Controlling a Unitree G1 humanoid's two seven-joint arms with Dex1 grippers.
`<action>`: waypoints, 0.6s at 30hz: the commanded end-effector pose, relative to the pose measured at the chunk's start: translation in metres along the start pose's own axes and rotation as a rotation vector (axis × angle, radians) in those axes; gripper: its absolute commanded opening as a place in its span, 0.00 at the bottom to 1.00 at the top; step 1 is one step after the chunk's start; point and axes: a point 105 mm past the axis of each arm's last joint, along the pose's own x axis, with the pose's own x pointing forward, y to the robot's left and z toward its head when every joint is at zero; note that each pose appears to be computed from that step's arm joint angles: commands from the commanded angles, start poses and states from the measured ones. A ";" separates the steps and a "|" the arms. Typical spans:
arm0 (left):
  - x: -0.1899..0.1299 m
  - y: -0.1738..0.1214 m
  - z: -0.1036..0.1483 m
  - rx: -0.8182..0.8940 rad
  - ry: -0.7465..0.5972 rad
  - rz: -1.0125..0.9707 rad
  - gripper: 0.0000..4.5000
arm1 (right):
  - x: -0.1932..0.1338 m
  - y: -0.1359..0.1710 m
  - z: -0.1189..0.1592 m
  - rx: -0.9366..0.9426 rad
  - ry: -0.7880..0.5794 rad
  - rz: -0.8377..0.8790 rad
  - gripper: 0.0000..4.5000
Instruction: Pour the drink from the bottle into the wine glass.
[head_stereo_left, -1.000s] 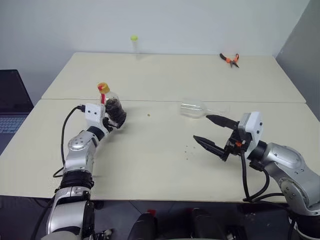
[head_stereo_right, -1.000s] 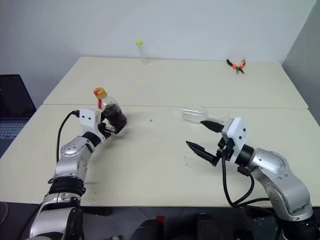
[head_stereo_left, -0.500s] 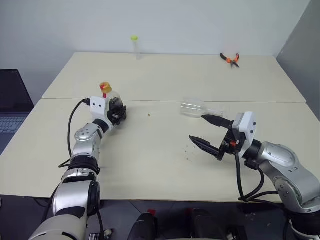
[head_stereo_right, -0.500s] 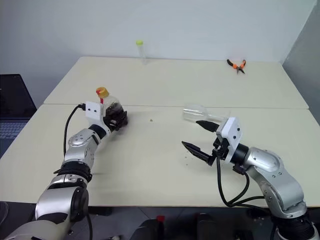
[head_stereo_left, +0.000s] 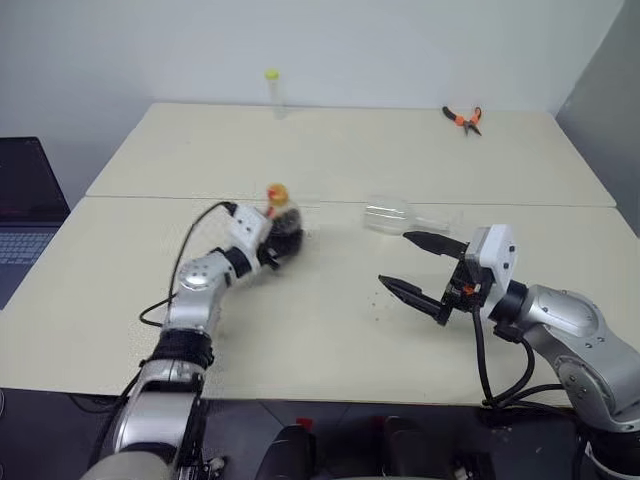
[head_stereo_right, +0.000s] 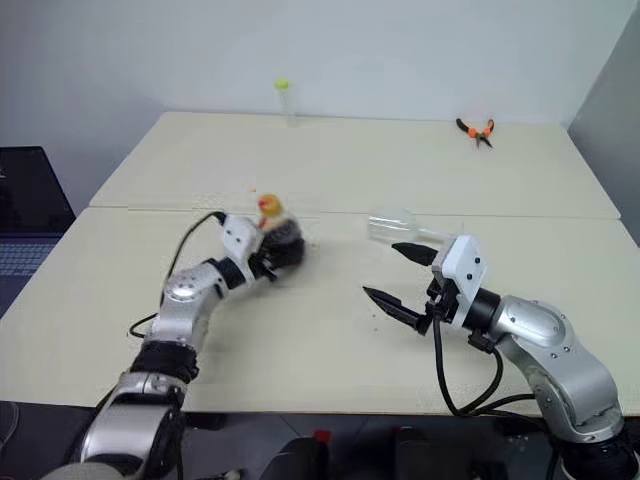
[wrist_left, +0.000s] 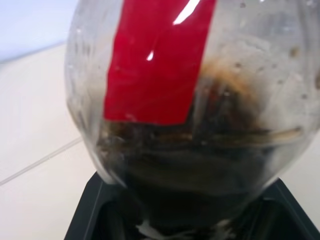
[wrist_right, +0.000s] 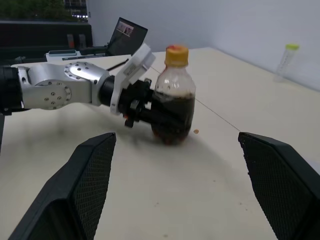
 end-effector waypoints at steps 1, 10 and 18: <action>0.010 -0.056 0.020 0.048 -0.015 -0.265 0.40 | 0.000 0.005 0.018 -0.052 -0.023 -0.010 0.94; 0.016 -0.095 0.024 0.035 0.031 -0.434 0.40 | 0.010 0.011 0.015 0.015 0.035 -0.048 0.94; 0.017 -0.096 0.023 0.047 0.047 -0.452 0.40 | 0.019 0.010 0.017 0.045 0.038 -0.040 0.94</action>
